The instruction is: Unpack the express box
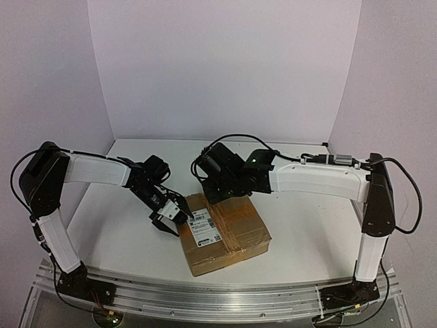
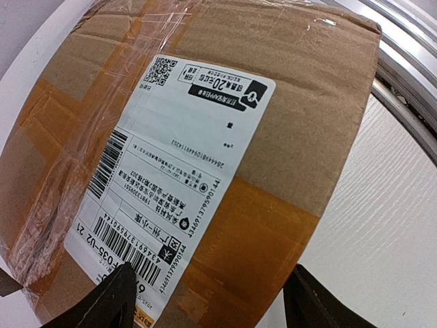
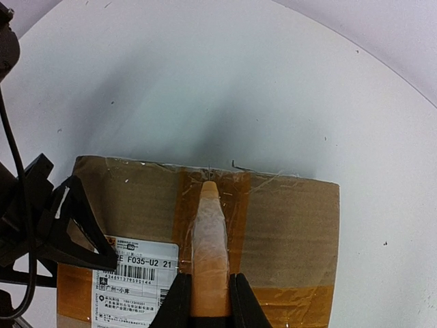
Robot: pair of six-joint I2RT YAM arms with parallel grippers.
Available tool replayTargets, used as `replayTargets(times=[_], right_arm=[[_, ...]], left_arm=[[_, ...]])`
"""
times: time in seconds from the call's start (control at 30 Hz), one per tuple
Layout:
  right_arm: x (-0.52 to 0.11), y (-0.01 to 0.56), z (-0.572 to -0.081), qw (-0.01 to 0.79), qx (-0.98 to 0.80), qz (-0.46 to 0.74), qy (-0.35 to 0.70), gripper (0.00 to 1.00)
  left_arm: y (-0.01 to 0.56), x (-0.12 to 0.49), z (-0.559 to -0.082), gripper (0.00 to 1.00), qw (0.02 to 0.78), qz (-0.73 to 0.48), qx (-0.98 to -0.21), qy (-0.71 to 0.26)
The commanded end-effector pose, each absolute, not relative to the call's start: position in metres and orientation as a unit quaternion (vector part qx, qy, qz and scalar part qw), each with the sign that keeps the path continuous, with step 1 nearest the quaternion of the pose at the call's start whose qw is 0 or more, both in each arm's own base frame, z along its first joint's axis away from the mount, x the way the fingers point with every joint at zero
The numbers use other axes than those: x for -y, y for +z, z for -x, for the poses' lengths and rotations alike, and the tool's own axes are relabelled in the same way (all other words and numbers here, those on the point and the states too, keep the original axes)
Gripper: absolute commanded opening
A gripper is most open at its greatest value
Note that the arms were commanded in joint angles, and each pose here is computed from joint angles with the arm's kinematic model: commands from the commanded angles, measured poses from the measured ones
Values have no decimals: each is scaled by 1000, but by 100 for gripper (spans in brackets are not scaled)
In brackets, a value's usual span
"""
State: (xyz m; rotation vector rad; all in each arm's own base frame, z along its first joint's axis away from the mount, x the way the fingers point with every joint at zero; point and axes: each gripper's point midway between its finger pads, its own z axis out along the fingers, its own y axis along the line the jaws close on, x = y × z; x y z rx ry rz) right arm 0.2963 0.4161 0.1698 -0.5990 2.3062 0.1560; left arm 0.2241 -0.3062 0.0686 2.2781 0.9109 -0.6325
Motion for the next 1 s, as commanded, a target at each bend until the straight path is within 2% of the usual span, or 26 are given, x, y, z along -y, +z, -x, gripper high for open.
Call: replayTargets(times=[0.0, 0.37, 0.77, 0.97], right_arm=[[-409, 186, -296, 382, -896, 214, 72, 0], [-396, 168, -292, 355, -906, 228, 32, 0], [-391, 155, -273, 266, -930, 256, 4, 0], [-399, 157, -280, 274, -929, 247, 21, 0]], left_arm=[[40, 287, -217, 73, 228, -859, -392, -238], [39, 285, -217, 72, 224, -860, -394, -235], [33, 282, -222, 69, 214, -858, -410, -222], [34, 283, -221, 69, 216, -858, -409, -224]])
